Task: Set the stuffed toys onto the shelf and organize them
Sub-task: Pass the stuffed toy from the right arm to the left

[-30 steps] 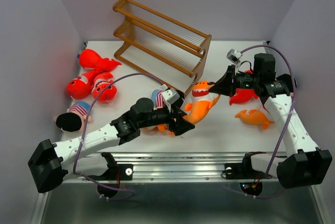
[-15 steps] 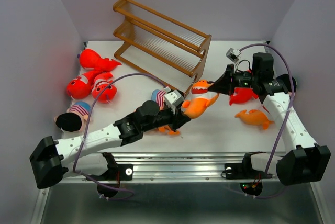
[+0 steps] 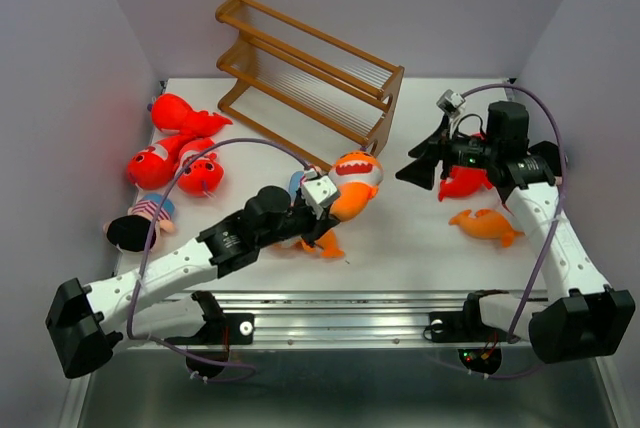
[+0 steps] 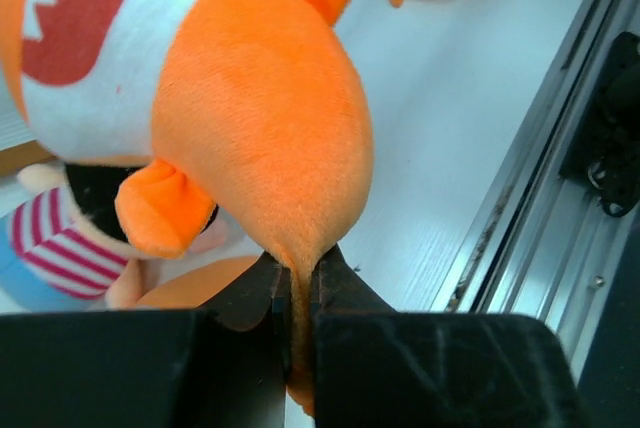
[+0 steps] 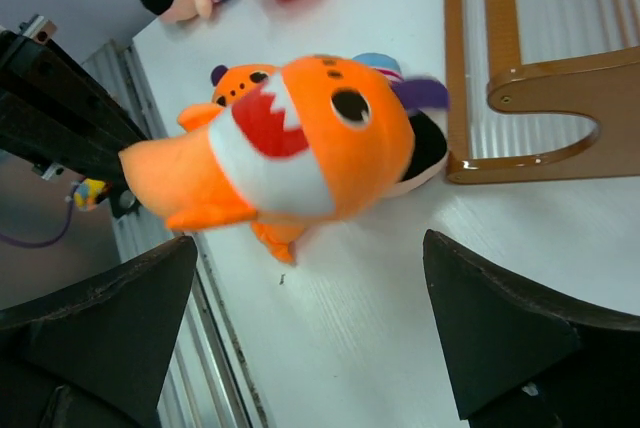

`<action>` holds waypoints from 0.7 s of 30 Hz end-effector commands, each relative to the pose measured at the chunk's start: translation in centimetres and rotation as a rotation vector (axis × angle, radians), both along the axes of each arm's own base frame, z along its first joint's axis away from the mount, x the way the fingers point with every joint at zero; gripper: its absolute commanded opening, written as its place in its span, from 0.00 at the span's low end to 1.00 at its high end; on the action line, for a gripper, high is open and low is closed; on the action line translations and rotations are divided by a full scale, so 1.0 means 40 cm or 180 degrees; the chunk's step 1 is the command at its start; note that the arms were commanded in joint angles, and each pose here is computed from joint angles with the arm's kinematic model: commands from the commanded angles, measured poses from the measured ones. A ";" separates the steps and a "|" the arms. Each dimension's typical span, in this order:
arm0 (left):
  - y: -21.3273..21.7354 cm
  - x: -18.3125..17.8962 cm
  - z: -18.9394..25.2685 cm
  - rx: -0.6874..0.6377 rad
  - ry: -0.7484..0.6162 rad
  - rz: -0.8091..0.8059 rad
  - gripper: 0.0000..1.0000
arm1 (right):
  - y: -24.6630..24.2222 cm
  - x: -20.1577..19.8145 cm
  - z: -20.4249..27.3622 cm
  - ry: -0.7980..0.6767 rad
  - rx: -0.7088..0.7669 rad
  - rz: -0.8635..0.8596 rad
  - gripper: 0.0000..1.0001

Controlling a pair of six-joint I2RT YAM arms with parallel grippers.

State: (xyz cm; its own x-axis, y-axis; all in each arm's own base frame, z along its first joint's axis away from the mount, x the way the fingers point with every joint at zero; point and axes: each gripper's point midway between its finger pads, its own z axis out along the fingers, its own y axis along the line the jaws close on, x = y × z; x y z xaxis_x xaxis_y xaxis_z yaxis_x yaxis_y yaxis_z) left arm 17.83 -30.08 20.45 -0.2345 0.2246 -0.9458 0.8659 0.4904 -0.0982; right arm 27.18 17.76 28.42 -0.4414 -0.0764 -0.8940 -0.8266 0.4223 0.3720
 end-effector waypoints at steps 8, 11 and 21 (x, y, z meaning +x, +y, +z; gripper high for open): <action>0.200 0.137 0.100 0.0523 -0.0618 0.0417 0.00 | -0.078 0.020 0.006 -0.0600 -0.0349 -0.0563 1.00; 0.239 0.185 0.084 0.0661 -0.0655 0.0462 0.00 | -0.081 0.003 -0.034 -0.0535 -0.0320 -0.0448 1.00; 0.351 0.354 0.043 0.0826 -0.0770 0.1065 0.00 | -0.059 -0.077 -0.112 -0.0762 -0.0288 0.0092 1.00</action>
State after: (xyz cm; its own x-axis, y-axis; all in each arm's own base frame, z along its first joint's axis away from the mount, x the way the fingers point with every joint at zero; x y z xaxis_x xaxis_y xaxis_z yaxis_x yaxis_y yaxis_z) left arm 29.11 -16.83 18.75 -0.2538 0.4403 -0.8612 0.6924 0.7044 0.1561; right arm 24.93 15.02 21.61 -0.3802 -0.1594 -0.9111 -0.8323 0.4886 0.2618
